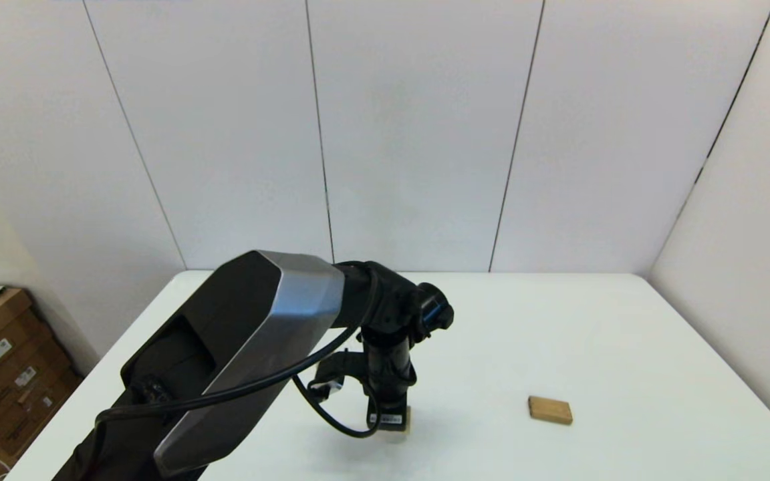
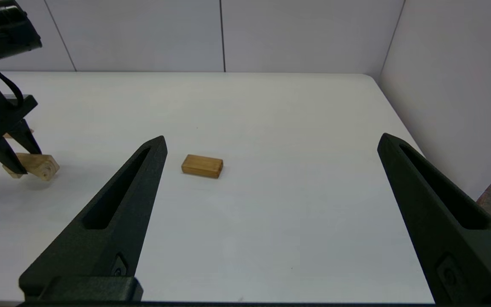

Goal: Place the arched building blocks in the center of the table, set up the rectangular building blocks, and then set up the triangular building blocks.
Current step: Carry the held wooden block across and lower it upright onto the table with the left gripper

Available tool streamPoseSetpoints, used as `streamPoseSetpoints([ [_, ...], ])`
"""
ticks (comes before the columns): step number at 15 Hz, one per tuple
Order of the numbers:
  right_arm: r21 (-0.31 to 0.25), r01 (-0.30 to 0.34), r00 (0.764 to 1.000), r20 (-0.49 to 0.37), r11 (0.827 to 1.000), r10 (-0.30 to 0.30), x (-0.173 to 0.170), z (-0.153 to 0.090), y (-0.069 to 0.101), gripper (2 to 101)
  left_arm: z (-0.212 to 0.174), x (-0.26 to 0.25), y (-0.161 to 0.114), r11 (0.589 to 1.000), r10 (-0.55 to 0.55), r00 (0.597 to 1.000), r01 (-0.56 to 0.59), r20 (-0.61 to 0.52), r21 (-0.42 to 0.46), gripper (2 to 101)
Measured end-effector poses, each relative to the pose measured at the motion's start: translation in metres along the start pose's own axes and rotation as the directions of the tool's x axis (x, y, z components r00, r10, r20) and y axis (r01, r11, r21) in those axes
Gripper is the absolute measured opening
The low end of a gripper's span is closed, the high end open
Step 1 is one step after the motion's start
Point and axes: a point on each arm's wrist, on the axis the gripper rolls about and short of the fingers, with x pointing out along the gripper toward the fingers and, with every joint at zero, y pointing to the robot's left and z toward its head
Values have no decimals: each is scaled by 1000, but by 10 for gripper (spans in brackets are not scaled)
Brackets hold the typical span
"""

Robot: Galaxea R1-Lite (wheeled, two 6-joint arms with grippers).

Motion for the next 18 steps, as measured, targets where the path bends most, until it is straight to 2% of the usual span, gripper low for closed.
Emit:
streamPoseSetpoints([
  [18,0,0,1000,0,1000,0,0,0,0,980,-3,8,5,1000,21,999,-21,34,-3,260],
])
